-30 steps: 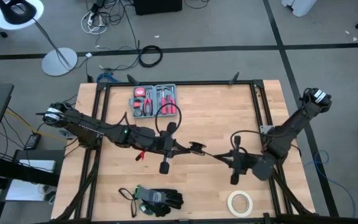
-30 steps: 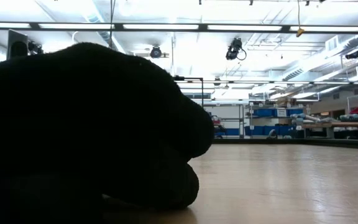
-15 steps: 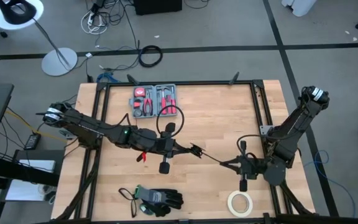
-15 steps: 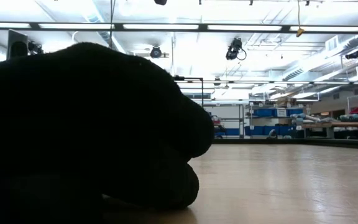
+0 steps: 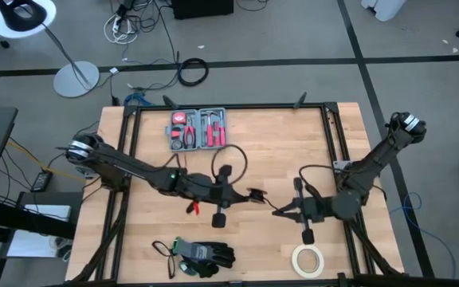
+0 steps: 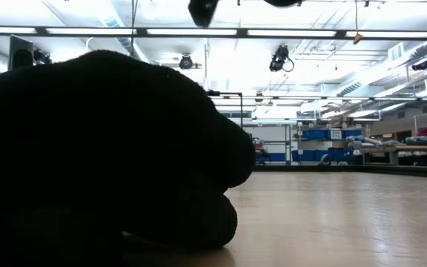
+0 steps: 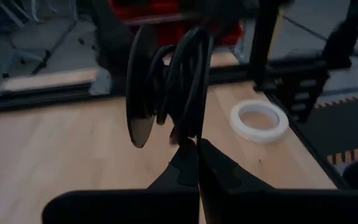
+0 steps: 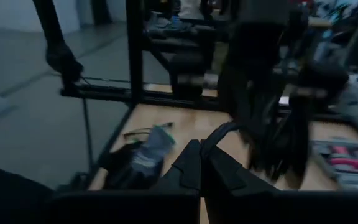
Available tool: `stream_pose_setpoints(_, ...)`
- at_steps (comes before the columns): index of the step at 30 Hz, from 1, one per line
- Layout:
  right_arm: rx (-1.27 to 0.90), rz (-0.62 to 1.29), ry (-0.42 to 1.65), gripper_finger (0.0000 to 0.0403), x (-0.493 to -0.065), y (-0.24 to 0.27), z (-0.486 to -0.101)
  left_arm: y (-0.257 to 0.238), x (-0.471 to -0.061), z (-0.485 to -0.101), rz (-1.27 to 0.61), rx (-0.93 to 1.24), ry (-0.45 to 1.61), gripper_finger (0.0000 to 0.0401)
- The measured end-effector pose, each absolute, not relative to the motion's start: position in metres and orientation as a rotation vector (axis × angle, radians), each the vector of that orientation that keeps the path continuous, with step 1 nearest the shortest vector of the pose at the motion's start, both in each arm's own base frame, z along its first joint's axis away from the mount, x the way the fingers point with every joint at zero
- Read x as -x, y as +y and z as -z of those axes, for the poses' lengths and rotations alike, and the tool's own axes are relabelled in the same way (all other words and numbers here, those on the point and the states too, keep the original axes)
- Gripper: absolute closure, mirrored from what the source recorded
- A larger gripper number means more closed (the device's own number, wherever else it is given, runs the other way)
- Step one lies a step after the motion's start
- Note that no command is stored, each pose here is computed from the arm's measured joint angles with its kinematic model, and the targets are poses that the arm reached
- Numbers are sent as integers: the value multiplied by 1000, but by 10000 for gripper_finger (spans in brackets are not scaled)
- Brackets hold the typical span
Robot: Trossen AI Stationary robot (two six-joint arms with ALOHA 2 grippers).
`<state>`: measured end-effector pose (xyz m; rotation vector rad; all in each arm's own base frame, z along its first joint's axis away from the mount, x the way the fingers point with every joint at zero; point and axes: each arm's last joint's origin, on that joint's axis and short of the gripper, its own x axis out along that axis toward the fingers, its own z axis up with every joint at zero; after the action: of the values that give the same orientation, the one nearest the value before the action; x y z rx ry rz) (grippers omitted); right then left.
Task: Coil cords
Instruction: Coil the black wire cable into the black spool
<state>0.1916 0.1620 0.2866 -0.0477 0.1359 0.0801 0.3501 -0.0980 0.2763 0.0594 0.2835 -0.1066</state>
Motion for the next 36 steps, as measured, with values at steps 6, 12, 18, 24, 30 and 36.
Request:
stream_pose_setpoints(6, -58, -175, 169, 402, -207, 150, -300, -102, -363, -259, 145, -76, 273, 401)
stream_pose_setpoints(12, -168, -222, 241, 401, -222, 131, -320, -99, -367, -259, 198, -62, 250, 401)
stream_pose_setpoints(18, -207, -201, 245, 401, -234, 119, -321, -99, -368, -257, 195, -34, 252, 401)
stream_pose_setpoints(24, -210, -198, 275, 383, -253, 116, -308, -102, -368, -254, 200, -46, 262, 401)
stream_pose_setpoints(30, -264, -295, 262, 367, -263, 107, -308, -107, -366, -254, 218, -97, 260, 401)
stream_pose_setpoints(36, -271, -362, 265, 357, -264, 105, -309, -109, -366, -254, 229, -123, 256, 401)
